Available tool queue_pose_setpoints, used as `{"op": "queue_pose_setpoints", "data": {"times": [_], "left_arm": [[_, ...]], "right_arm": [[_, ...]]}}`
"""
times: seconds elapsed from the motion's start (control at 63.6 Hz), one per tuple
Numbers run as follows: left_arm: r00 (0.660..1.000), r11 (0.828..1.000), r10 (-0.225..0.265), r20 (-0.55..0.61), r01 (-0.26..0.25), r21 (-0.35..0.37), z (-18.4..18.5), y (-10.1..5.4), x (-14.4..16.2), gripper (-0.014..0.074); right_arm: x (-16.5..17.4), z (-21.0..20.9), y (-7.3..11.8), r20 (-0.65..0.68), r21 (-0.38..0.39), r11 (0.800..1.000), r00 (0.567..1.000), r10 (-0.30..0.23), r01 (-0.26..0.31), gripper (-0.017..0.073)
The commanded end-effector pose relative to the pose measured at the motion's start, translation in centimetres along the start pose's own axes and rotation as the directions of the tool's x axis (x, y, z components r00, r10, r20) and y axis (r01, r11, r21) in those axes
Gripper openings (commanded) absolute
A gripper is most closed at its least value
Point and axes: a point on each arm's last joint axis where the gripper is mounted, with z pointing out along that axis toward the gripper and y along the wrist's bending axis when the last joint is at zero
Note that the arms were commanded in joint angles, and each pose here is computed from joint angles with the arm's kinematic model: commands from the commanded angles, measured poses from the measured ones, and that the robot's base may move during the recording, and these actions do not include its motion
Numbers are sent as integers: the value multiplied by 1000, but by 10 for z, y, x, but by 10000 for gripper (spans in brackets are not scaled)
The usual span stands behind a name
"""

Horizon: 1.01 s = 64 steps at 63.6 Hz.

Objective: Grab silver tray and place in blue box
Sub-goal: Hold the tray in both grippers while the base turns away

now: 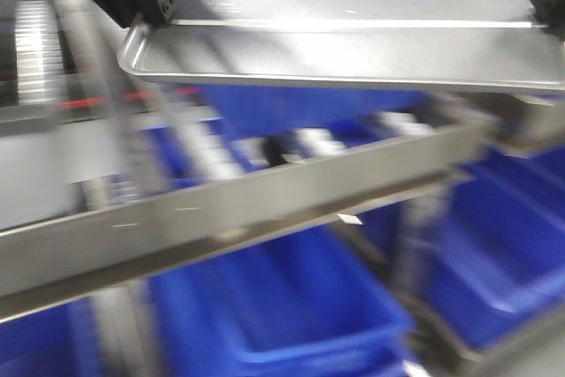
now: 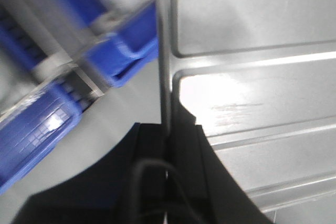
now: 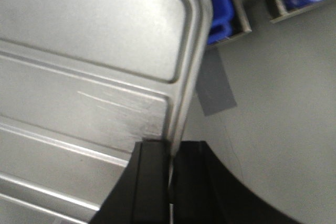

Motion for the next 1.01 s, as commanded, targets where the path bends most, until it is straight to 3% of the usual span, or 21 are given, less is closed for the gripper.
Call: {"op": "queue_pose_setpoints", "data": {"times": [0.0, 0.99], "left_arm": [[996, 997, 58, 68, -55, -46, -19, 6, -5, -98], [996, 997, 58, 68, -55, -46, -19, 6, -5, -98]], "right_arm": [[-6, -13, -9, 59, 78, 995, 996, -66, 62, 57], [-6, -13, -9, 58, 78, 995, 996, -66, 62, 57]]}}
